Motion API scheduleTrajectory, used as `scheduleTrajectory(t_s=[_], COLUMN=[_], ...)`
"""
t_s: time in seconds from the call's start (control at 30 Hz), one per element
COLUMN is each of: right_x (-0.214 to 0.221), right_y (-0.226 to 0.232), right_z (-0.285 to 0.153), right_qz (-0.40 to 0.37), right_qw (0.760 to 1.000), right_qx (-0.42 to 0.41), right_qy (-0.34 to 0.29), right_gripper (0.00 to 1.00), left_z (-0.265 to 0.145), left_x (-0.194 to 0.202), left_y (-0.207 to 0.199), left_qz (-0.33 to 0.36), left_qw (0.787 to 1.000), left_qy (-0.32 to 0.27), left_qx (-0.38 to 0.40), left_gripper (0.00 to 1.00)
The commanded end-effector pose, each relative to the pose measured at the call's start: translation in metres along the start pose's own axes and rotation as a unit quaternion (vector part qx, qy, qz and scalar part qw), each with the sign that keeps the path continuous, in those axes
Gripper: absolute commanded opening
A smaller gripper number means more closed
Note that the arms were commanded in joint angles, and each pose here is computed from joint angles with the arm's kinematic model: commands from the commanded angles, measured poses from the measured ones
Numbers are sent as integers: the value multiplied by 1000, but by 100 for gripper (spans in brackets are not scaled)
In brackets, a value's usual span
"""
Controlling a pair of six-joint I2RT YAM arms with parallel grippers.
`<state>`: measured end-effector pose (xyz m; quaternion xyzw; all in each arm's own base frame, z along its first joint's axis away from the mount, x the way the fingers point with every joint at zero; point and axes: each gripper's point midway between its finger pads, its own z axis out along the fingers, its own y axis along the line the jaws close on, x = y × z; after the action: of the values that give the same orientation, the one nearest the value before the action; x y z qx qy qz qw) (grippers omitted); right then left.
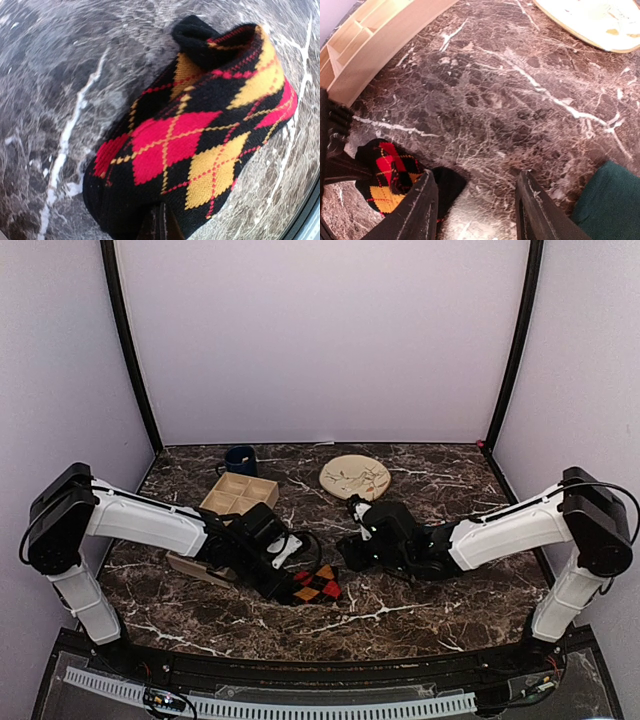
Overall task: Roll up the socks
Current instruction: Smooth out the sock at the center of the board.
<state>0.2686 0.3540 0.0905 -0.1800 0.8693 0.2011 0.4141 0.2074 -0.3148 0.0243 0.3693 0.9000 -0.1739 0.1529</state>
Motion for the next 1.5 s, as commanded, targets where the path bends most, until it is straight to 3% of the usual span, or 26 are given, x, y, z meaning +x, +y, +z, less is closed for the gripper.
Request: scheduleTrajectory(t_s=[0.0,0.17,0.5,0.97,1.47], right_x=[-13,-9,-2,21,45], right_y=[-6,-19,-23,-3,8], right_z=[7,14,25,58,26], right_qz=[-27,-27,-44,-72,-42], right_qw=[1000,998,993,978,967], right_qx=[-4,-31,-69,-121,-180], right_qy=[12,41,79,152,173], right_gripper=[48,47,46,46,43], left_z=[-1,6,5,1,14], left_x=[-9,-11,-30,-50,-80], left_y=[-10,-14,-2,42,51], left_qz=[69,141,234,198,199], left_qw=[997,988,972,979,979], left_qy=[12,38,20,4,-4], left_qx=[28,40,2,-38,-36], left_gripper=[0,0,1,0,0])
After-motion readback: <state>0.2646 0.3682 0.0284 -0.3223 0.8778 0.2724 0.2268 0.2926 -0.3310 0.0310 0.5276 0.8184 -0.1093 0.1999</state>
